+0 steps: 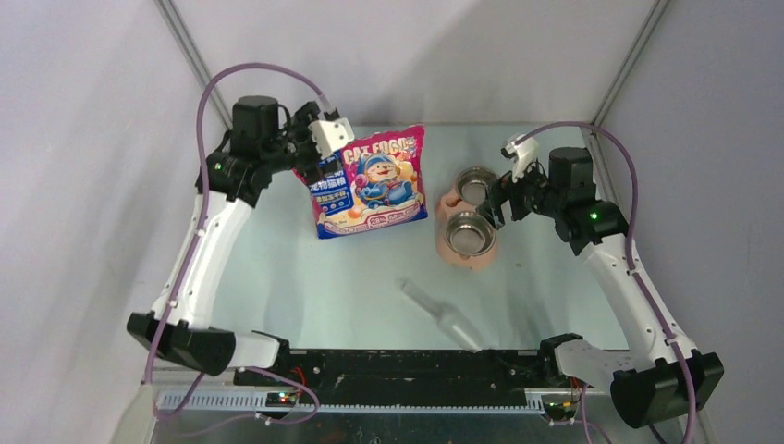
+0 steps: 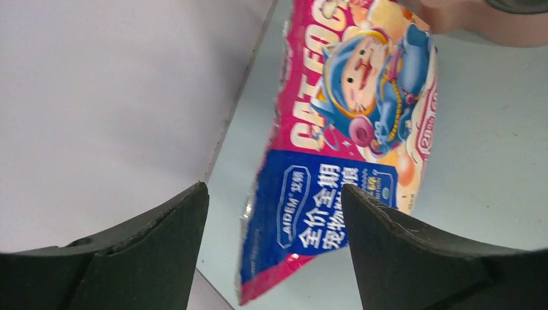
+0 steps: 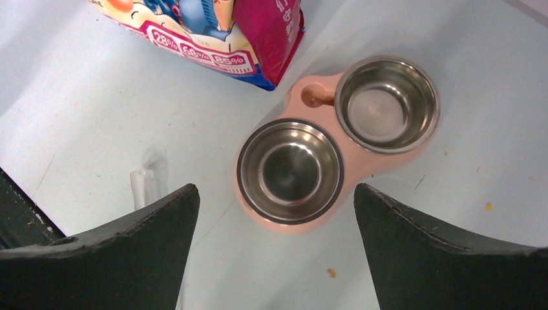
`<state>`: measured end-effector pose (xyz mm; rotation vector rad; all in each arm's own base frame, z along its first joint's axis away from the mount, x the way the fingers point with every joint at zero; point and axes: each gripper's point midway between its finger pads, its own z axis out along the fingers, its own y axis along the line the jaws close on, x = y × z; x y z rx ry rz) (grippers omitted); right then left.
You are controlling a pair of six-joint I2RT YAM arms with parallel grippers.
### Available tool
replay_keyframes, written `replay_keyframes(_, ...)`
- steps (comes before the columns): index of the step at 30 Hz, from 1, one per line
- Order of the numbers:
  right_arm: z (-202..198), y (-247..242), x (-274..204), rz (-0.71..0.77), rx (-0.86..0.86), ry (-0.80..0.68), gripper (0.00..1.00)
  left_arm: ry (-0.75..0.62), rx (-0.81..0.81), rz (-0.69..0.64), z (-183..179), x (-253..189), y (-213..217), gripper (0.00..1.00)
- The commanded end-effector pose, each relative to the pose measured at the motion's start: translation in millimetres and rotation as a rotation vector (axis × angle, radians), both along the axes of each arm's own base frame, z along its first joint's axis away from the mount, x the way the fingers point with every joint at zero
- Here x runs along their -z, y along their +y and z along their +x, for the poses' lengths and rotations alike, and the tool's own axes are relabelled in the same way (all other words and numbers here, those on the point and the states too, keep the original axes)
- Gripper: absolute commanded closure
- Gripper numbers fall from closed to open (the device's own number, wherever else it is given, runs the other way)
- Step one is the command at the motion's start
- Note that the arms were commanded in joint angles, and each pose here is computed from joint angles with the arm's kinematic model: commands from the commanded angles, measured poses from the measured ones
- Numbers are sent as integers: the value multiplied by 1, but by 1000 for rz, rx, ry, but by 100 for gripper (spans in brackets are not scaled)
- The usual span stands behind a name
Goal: Serve the pet food
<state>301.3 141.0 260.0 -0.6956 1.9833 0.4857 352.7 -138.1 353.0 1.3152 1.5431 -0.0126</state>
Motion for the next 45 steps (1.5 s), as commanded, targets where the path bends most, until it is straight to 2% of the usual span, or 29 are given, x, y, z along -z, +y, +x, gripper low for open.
replay_keyframes(1,-2,-4,2,8,5,-8,8,58,19,51,17,4,4,19)
replay_keyframes(8,-3,-12,7,28,33,3,8,210,9,-2,49,13,1,32)
replay_keyframes(16,-3,-16,13,37,48,16,8,411,46,39,34,44,2,46)
replay_keyframes(23,-4,-17,16,59,58,35,8,432,18,143,26,69,30,46)
replay_keyframes(28,-5,-16,18,65,55,48,8,428,-11,243,30,80,56,56)
replay_keyframes(32,-6,-15,20,66,52,57,8,424,-36,277,33,81,66,70)
replay_keyframes(39,-4,-8,26,69,27,70,8,461,-12,196,22,75,52,97)
replay_keyframes(45,4,19,37,66,-26,112,10,502,-2,44,7,60,30,100)
